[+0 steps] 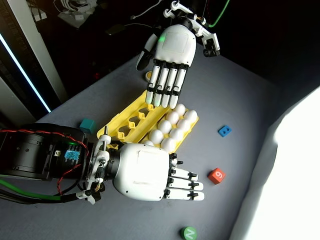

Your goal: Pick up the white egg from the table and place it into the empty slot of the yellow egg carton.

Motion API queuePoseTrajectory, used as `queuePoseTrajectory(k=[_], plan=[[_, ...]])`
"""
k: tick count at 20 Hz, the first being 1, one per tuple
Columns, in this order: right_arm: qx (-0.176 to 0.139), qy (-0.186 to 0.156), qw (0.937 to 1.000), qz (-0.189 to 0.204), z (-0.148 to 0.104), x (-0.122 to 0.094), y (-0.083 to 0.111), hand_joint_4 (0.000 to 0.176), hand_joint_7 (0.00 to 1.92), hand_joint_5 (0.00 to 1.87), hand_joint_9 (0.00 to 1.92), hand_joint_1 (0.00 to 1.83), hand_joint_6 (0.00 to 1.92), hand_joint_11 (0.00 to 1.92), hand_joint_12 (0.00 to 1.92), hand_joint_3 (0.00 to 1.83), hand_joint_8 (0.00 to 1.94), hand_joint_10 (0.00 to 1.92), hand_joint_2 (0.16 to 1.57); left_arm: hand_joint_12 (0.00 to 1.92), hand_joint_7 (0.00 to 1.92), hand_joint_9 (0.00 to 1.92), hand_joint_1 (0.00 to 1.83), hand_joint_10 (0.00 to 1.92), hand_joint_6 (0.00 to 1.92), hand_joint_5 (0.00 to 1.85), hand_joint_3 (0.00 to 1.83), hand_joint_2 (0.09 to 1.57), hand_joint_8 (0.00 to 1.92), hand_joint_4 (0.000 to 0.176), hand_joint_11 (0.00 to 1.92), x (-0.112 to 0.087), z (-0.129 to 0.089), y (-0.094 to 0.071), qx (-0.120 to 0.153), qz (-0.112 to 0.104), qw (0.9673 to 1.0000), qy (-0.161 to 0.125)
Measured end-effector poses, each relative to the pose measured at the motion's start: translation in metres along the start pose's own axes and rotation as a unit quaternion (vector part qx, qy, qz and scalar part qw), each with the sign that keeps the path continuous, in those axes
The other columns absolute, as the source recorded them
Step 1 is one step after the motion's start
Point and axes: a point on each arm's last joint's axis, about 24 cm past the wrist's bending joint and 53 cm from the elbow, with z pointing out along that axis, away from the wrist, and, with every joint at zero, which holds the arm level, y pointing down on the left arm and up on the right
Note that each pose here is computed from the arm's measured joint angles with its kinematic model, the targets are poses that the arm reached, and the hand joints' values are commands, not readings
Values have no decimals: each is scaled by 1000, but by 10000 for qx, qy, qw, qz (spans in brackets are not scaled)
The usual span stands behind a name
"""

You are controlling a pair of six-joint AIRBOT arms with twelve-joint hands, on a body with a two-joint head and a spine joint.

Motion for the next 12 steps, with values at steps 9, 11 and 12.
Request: queuePoseTrajectory(k=[9, 11, 12], plan=[[-24, 8, 10000, -11, -1, 3, 1, 176, 201, 1071, 1, 1039, 820, 0, 0, 6, 0, 0, 1059, 26, 88, 59, 0, 7, 6, 101, 0, 1172, 5, 0, 20, 0, 0, 0, -2, -1, 10000, 1], [-34, -13, 10000, 5, -1, 2, 1, 110, 163, 1006, 1, 842, 128, 0, 0, 0, 1, 0, 913, 24, 77, 45, 0, 1, 2, 94, 1, 1174, 0, 0, 7, 0, 0, 0, -4, 1, 10000, 1], [-32, -11, 10000, -26, -1, 2, 1, 147, 130, 1002, 0, 777, 42, 0, 0, 0, 0, 0, 919, 25, 83, 50, 0, 3, 6, 103, 1, 1174, 3, 0, 8, 0, 0, 0, -4, 1, 10000, 1]])
